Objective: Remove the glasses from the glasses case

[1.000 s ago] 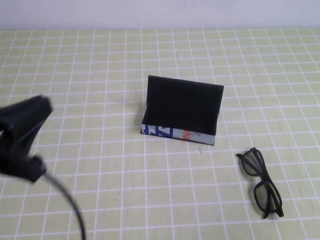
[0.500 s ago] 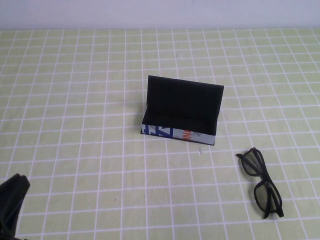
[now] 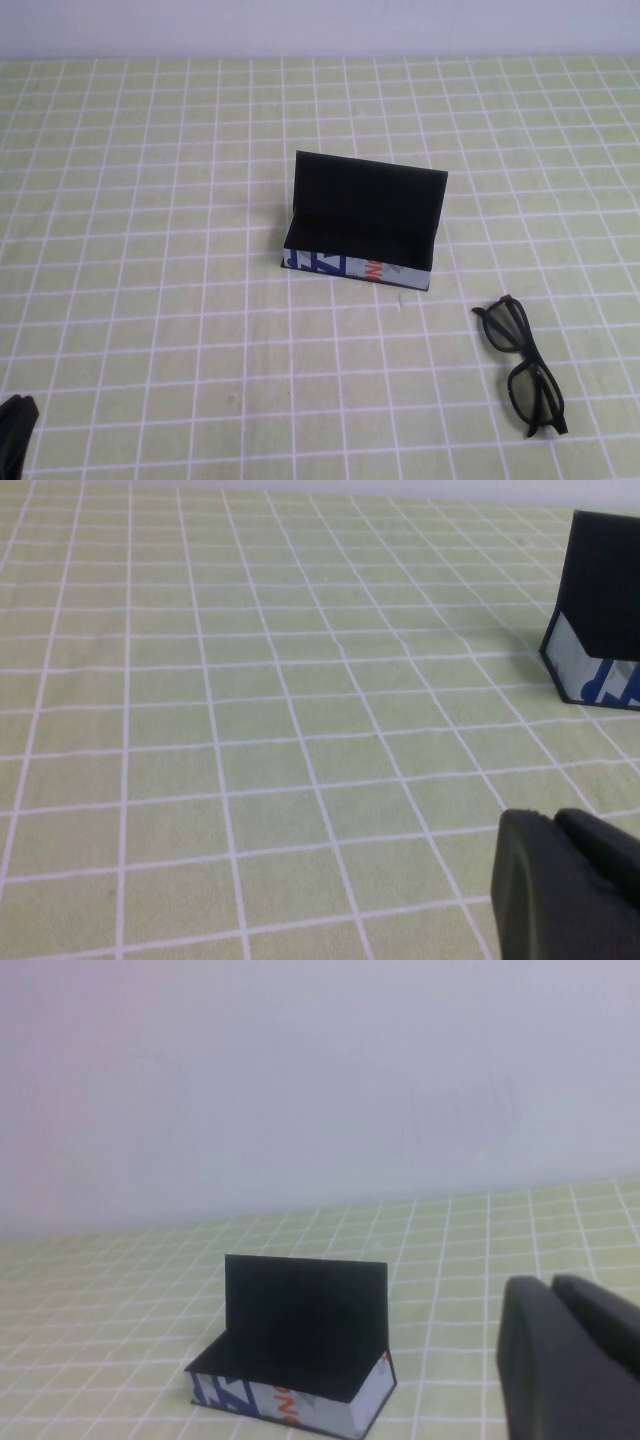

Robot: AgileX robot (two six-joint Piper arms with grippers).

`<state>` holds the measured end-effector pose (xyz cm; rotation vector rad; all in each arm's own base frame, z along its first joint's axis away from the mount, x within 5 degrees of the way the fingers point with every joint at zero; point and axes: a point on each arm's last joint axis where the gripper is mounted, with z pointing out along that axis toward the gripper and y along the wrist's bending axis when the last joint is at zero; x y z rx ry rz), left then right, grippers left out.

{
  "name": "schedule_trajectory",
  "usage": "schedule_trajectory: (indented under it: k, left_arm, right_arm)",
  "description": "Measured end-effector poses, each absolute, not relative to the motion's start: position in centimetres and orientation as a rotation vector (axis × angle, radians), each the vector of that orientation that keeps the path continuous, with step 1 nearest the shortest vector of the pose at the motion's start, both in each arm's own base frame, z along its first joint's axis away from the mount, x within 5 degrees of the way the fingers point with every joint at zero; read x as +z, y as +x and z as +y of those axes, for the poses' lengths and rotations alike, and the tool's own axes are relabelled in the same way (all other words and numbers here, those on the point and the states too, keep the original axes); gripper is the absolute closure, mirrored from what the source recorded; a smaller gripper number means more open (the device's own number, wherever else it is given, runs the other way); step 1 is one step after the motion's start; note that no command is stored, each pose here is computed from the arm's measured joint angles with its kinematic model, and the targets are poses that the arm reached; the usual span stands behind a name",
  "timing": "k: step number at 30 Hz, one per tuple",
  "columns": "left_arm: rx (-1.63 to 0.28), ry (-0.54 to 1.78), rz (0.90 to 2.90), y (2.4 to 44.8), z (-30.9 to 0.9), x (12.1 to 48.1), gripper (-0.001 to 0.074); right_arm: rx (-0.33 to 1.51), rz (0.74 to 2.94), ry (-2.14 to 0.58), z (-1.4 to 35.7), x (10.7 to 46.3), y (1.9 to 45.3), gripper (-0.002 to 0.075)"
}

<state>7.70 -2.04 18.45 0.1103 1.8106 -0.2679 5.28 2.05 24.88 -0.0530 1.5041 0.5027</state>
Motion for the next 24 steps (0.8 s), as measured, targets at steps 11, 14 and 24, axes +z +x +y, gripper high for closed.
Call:
schedule_trajectory:
  k: [11, 14, 24]
  left_arm:
    - [-0.27, 0.107, 1.811, 7.7, -2.0, 18.5, 0.0739]
    - [-0.271, 0.106, 1.811, 7.7, -2.0, 18.5, 0.0739]
    - [-0.271, 0.106, 1.811, 7.7, -2.0, 18.5, 0.0739]
  right_arm:
    - [0.502, 1.5, -0.048, 2.0, 24.9, 5.3, 0.0743]
    - [0.502, 1.496, -0.046, 2.0, 24.9, 5.3, 0.0743]
    - [0.31, 1.564, 0.05, 1.1, 22.2, 5.8, 0.0743]
